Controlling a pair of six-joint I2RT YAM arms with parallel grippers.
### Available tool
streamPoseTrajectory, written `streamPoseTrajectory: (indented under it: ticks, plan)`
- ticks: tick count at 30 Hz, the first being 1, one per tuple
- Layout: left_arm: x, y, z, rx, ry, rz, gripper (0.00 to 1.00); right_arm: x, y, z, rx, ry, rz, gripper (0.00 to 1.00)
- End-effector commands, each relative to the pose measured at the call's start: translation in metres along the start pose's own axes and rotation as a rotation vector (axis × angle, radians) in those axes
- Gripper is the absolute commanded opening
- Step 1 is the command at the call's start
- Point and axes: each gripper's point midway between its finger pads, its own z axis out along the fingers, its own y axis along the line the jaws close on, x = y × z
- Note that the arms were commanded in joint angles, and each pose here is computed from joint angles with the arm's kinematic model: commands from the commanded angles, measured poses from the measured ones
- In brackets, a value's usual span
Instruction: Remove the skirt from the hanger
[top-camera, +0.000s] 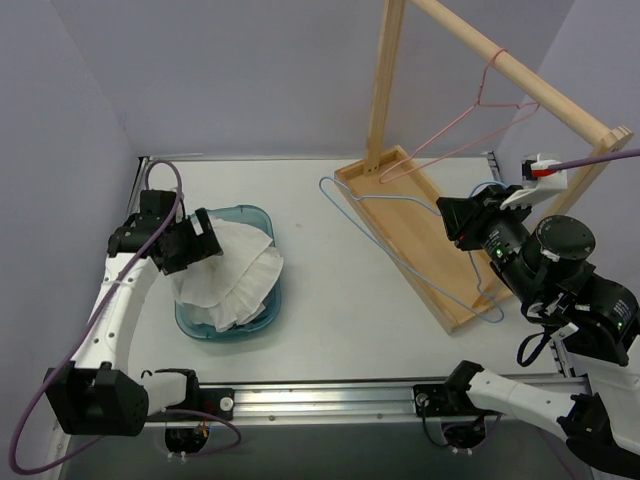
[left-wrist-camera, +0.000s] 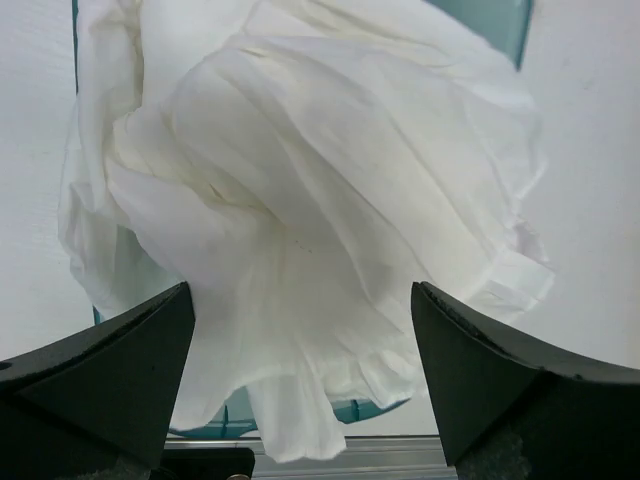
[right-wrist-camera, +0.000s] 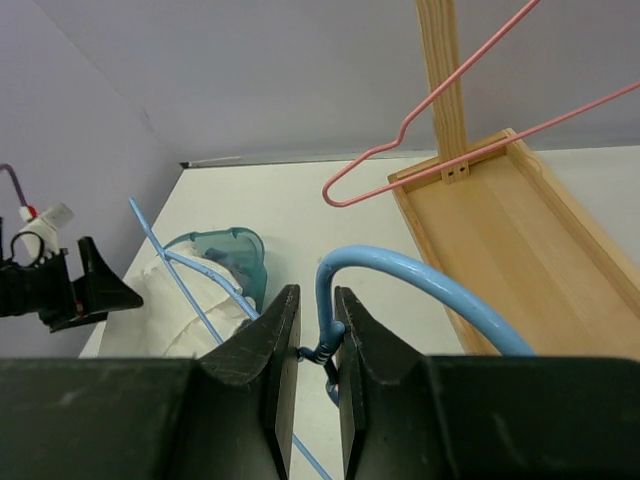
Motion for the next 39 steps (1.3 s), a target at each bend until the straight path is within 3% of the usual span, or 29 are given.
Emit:
streamPoseTrajectory:
  ticks: [1, 6, 11, 13, 14, 18, 23, 32, 39]
  plan:
    - [-0.014, -0.014, -0.044, 0.051, -0.097, -0.014, 0.97, -0.005, 0.005, -0.005, -0.036, 0.011, -0.033, 0.0]
    - [-0.042, -0.033, -0.103, 0.137, -0.275, -0.011, 0.97, 0.013, 0.007, -0.005, -0.058, 0.09, -0.075, 0.0]
    - [-0.052, -0.054, -0.128, 0.221, -0.311, -0.012, 0.97, 0.023, 0.014, -0.009, -0.109, 0.138, -0.092, 0.0]
    - [-0.054, -0.077, -0.144, 0.347, -0.335, 0.027, 0.97, 0.03, 0.019, -0.01, -0.141, 0.169, -0.107, 0.0]
    - [-0.065, -0.095, -0.155, 0.442, -0.388, 0.075, 0.97, 0.036, 0.02, -0.01, -0.152, 0.198, -0.127, 0.0]
    - [-0.042, -0.178, -0.204, 0.913, -0.37, 0.357, 0.97, 0.046, 0.035, -0.016, -0.245, 0.261, -0.142, 0.0]
    - [-0.003, -0.222, -0.249, 1.187, -0.406, 0.688, 0.95, 0.067, 0.053, -0.027, -0.368, 0.387, -0.156, 0.0]
    - [0.058, -0.231, -0.281, 1.495, -0.227, 0.884, 0.95, 0.066, 0.064, -0.035, -0.427, 0.438, -0.16, 0.0]
    - [0.088, -0.225, -0.273, 1.509, -0.111, 0.951, 0.96, 0.067, 0.077, -0.026, -0.463, 0.443, -0.147, 0.0]
